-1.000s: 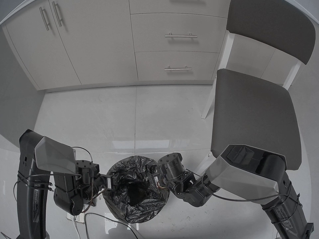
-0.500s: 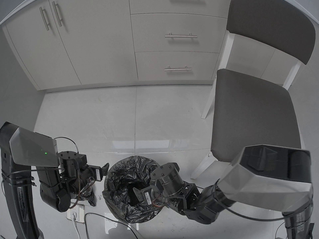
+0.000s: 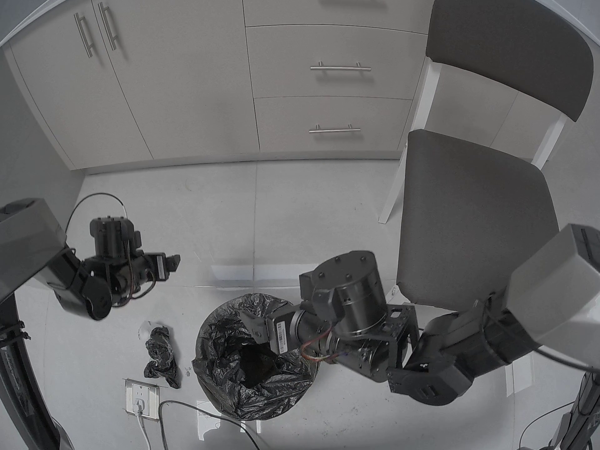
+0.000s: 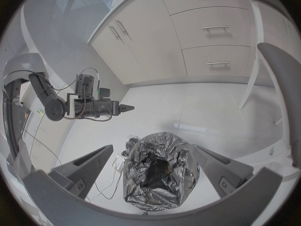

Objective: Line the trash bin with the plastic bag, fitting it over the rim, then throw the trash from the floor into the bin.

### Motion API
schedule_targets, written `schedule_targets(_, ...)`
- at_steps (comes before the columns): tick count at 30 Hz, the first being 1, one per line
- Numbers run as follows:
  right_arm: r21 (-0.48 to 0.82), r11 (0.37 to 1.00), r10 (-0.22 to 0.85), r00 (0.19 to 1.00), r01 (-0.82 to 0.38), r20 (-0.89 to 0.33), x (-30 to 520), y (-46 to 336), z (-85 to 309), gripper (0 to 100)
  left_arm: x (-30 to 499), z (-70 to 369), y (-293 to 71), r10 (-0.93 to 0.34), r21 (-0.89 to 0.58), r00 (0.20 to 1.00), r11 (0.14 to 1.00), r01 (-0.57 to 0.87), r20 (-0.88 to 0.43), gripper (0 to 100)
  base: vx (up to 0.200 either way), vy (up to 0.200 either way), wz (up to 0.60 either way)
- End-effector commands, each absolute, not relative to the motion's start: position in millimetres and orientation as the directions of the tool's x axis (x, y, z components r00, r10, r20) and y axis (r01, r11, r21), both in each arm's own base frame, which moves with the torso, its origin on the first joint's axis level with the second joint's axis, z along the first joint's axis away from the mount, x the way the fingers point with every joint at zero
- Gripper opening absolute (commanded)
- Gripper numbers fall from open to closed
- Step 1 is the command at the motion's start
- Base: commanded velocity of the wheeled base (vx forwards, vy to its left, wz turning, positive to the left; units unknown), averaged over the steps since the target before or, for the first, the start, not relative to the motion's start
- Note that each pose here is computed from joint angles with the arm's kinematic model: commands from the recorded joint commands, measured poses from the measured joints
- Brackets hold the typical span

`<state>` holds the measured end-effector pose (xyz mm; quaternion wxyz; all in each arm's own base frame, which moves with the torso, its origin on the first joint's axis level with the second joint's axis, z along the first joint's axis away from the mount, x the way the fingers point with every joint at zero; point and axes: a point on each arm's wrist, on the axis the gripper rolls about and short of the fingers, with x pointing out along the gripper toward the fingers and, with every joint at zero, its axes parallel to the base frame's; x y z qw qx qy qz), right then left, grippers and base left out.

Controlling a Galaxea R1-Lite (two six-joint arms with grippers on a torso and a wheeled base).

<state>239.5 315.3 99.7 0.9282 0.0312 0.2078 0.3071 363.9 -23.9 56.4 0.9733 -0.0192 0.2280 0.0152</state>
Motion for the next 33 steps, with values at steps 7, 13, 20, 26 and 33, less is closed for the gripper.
schedule_targets(7, 0.330, 0.898, 0.370, 0.904, -0.290, -0.213, 342.1, 239.4, 170.2, 100, 480.6, 92.5, 85.8, 0.088, -0.126, 0.837, 0.975, -0.184, -0.540, 100, 0.000, 0.000, 0.00)
schedule_targets(13, 0.337, 0.905, 0.335, 0.922, -0.259, -0.192, 352.1, 224.6, 177.7, 100, 511.7, 44.9, 114.4, 0.118, -0.122, 0.780, 0.963, -0.242, -0.614, 100, 0.000, 0.000, 0.00)
schedule_targets(20, 0.325, 0.914, 0.319, 0.924, -0.241, -0.212, 355.6, 219.2, 170.7, 100, 505.1, -20.9, 119.4, 0.087, -0.115, 0.615, 0.953, -0.281, -0.783, 100, 0.000, 0.000, 0.00)
schedule_targets(26, 0.325, 0.916, 0.314, 0.925, -0.236, -0.213, 357.7, 218.3, 169.1, 100, 502.1, -54.5, 119.6, 0.078, -0.108, 0.561, 0.950, -0.292, -0.824, 100, 0.000, 0.000, 0.00)
schedule_targets(33, 0.324, 0.917, 0.313, 0.923, -0.232, -0.225, 361.2, 220.4, 160.5, 100, 497.7, -87.0, 117.7, 0.064, -0.113, 0.507, 0.943, -0.312, -0.860, 100, 0.000, 0.000, 0.00)
